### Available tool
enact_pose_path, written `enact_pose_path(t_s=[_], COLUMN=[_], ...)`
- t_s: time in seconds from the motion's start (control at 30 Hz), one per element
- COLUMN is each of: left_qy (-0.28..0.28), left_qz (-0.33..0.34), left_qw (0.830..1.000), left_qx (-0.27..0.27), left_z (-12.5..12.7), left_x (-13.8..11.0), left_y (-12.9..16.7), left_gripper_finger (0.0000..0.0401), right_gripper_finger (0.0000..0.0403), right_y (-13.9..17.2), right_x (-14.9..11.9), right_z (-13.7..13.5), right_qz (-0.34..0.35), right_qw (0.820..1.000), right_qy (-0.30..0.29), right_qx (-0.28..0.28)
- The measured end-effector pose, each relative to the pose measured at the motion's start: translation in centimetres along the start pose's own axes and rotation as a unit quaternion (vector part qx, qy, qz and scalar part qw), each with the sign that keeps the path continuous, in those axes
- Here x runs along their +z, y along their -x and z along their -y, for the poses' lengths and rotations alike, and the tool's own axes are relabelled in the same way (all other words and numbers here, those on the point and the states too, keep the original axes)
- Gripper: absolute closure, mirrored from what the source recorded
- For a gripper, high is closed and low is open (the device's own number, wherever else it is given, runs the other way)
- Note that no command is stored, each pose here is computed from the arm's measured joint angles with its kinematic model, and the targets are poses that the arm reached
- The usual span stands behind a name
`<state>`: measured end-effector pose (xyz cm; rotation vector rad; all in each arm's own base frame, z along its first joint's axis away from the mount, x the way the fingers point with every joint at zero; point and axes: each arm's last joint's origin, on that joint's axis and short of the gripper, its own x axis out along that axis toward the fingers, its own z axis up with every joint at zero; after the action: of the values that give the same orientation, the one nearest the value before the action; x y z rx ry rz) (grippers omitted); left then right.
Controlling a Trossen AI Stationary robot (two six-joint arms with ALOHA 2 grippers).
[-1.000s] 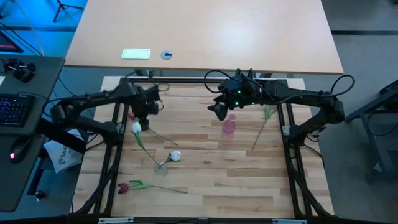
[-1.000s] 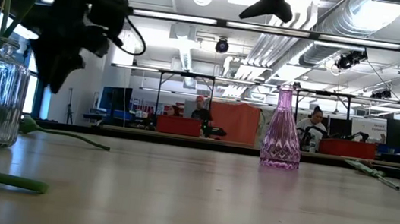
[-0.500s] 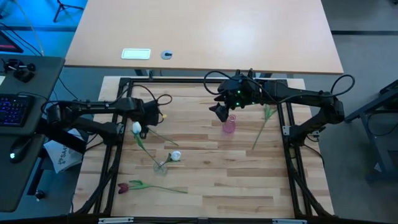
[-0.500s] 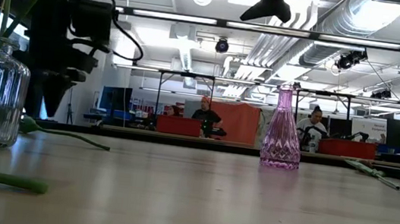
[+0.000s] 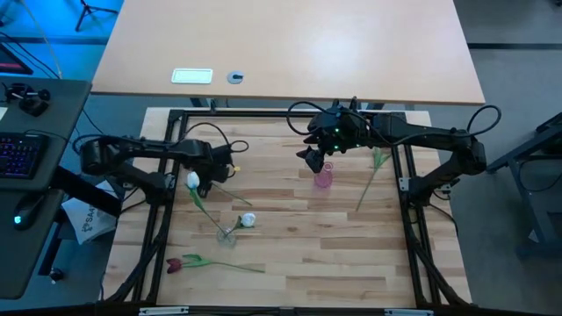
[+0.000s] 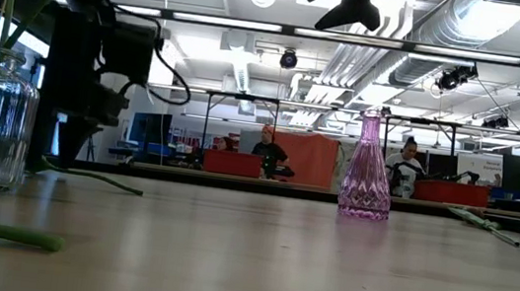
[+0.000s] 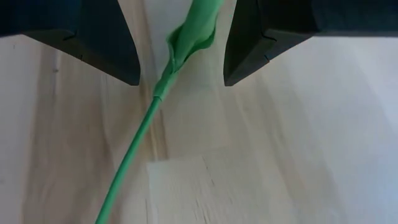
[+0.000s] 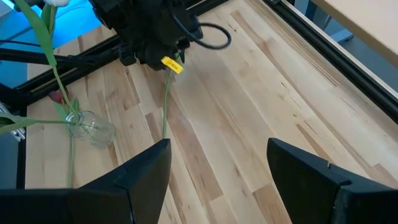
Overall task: Sort flowers into vase by color
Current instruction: Put the top left red flower into the purple vase
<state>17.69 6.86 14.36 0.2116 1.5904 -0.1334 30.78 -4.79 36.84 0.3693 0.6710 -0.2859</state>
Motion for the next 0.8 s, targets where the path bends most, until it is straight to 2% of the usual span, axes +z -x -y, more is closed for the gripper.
enact_pose_path(t_s=[0.1,0.2,0.27,0.4,0.47,0.53,0.67,0.8], left_qy=[0.0,0.006,0.012,0.039,0.062,0.086,0.143,0.204], left_qz=[-0.019,-0.031,-0.03,-0.022,-0.019,-0.012,0.04,0.134], left_qw=[1.0,0.999,0.999,0.999,0.998,0.996,0.987,0.956], left_qx=[-0.012,-0.013,-0.018,-0.025,-0.024,-0.008,0.062,0.165], left_z=[-0.1,0.0,0.0,0.1,-0.2,-0.8,-2.5,-4.4], left_x=[0.3,0.5,0.6,0.6,0.5,0.5,0.3,-0.5], left_y=[-0.7,-1.2,-1.3,-0.9,-0.3,1.3,5.7,11.6], left_gripper_finger=[0.0186,0.0218,0.0261,0.0376,0.0387,0.0389,0.0397,0.0399], right_gripper_finger=[0.0142,0.0142,0.0142,0.0142,0.0142,0.0142,0.0142,0.0142], right_y=[0.0,0.0,0.0,0.0,0.0,0.2,1.2,2.5], right_x=[0.0,0.0,0.0,0.0,0.0,0.0,0.1,0.2], right_z=[0.0,0.0,0.0,0.0,0.0,0.0,0.0,0.0], right_qz=[0.0,0.0,-0.001,-0.002,-0.003,-0.002,0.011,0.029], right_qw=[1.0,1.0,1.0,1.0,1.0,1.0,1.0,1.0], right_qy=[0.0,0.0,-0.001,-0.01,-0.009,-0.006,0.002,0.0], right_qx=[0.0,0.0,0.0,0.0,0.003,0.007,0.012,0.012])
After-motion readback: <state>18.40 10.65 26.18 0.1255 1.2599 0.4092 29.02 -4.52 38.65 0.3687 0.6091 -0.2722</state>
